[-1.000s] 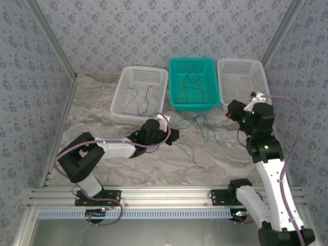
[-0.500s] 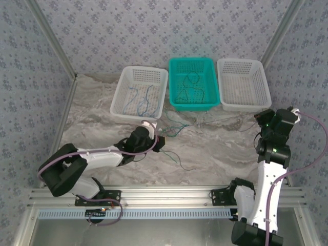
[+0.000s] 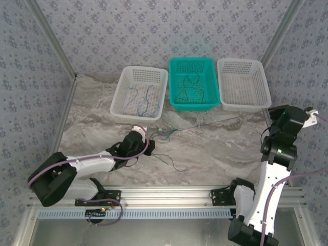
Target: Untangle the cables
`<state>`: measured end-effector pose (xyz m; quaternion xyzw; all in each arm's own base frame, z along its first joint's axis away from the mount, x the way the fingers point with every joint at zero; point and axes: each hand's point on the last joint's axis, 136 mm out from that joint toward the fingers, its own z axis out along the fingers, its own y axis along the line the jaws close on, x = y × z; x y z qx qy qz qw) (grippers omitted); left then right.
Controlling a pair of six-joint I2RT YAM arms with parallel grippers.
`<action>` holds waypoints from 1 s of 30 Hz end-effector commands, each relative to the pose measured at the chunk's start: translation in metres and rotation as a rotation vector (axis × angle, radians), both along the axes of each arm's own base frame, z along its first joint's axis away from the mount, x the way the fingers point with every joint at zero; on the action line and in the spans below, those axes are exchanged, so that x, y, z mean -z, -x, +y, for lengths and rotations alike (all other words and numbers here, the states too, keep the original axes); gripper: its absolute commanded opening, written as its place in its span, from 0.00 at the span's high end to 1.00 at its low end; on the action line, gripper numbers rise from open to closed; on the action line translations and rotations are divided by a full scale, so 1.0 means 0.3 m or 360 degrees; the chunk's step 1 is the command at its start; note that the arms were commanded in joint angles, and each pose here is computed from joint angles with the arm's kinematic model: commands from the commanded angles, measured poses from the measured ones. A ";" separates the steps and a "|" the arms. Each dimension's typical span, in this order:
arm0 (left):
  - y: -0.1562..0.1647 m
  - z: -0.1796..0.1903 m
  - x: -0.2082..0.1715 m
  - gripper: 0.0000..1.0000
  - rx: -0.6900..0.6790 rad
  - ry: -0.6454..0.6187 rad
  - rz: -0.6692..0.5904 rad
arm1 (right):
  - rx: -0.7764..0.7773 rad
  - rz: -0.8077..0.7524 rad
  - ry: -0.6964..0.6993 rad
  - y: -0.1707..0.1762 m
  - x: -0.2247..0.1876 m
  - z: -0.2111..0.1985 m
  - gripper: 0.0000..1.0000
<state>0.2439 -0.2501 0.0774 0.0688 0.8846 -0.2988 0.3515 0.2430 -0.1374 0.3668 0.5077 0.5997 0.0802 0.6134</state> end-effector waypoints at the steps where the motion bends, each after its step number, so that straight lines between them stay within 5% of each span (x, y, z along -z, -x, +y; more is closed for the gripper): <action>1: -0.002 0.085 0.048 1.00 -0.0140 -0.0081 0.0054 | 0.0170 -0.0199 0.0059 0.039 -0.153 -0.051 1.00; 12: 0.001 0.121 0.073 1.00 -0.0154 -0.0098 0.0060 | -0.0051 -0.0424 0.0148 0.008 -0.347 0.023 1.00; 20: -0.009 0.244 0.145 1.00 -0.0370 -0.0184 0.0118 | 0.0336 -0.0505 0.0119 0.141 -0.396 -0.067 1.00; 30: -0.026 0.307 0.139 1.00 -0.0433 -0.0198 0.0121 | 0.0285 -0.0547 0.0088 0.101 -0.402 -0.066 1.00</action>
